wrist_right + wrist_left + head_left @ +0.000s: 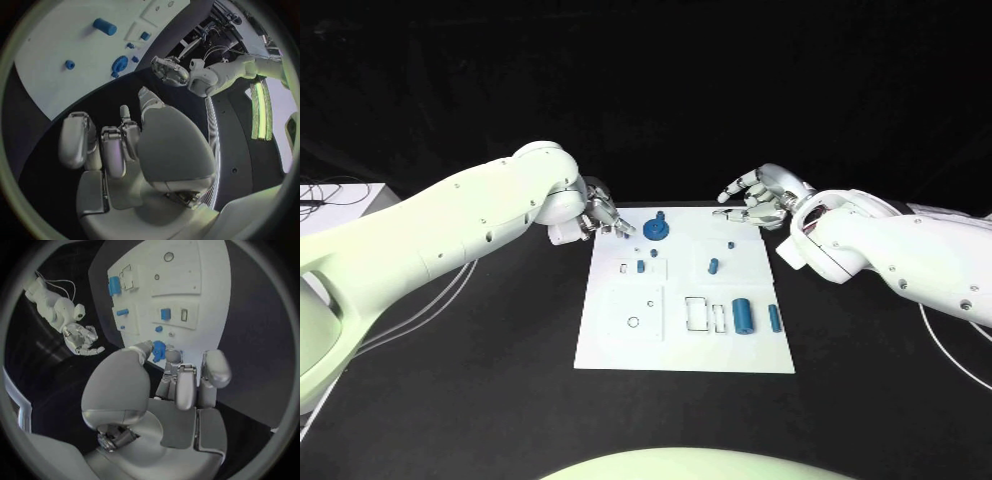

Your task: Assemble the parts on the task board

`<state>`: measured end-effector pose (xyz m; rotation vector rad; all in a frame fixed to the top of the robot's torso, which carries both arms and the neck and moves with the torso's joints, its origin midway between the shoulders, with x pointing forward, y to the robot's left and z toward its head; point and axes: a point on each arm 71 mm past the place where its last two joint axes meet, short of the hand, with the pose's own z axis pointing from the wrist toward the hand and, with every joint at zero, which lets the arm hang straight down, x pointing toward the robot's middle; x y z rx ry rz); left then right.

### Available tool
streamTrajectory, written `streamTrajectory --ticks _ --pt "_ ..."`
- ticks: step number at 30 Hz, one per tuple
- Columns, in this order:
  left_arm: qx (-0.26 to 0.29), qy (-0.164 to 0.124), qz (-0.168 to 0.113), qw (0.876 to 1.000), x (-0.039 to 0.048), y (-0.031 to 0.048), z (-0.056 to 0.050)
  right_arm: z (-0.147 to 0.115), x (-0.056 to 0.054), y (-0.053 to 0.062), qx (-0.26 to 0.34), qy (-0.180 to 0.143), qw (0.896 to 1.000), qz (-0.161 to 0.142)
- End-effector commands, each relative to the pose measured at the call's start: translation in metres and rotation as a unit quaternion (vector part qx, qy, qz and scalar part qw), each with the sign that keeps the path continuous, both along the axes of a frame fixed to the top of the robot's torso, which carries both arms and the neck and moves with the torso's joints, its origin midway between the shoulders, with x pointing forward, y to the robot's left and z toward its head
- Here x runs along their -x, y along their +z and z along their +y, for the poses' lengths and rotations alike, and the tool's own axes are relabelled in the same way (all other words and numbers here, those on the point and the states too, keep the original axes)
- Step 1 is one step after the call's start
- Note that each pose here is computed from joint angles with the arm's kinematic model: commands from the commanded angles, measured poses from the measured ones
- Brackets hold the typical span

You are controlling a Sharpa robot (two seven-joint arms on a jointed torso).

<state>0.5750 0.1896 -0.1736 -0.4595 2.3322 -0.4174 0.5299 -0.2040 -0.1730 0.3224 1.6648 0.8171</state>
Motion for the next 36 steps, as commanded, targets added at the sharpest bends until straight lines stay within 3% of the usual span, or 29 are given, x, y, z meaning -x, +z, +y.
streamTrajectory --ticks 1,10,23,36 --pt "0.026 0.025 -0.023 0.999 -0.0067 0.0036 0.007 -0.002 -0.001 0.005 -0.03 -0.002 0.999 -0.025" --pt "0.021 0.061 -0.048 0.997 -0.0211 0.0037 0.02 -0.007 -0.003 0.008 -0.076 -0.019 0.996 -0.031" --pt "0.002 0.06 -0.048 0.997 -0.0305 -0.0043 0.008 -0.005 -0.004 0.015 -0.097 -0.018 0.994 -0.043" --pt "-0.024 0.062 -0.056 0.996 -0.034 -0.0078 0.012 -0.004 -0.004 0.02 -0.102 -0.01 0.993 -0.051"
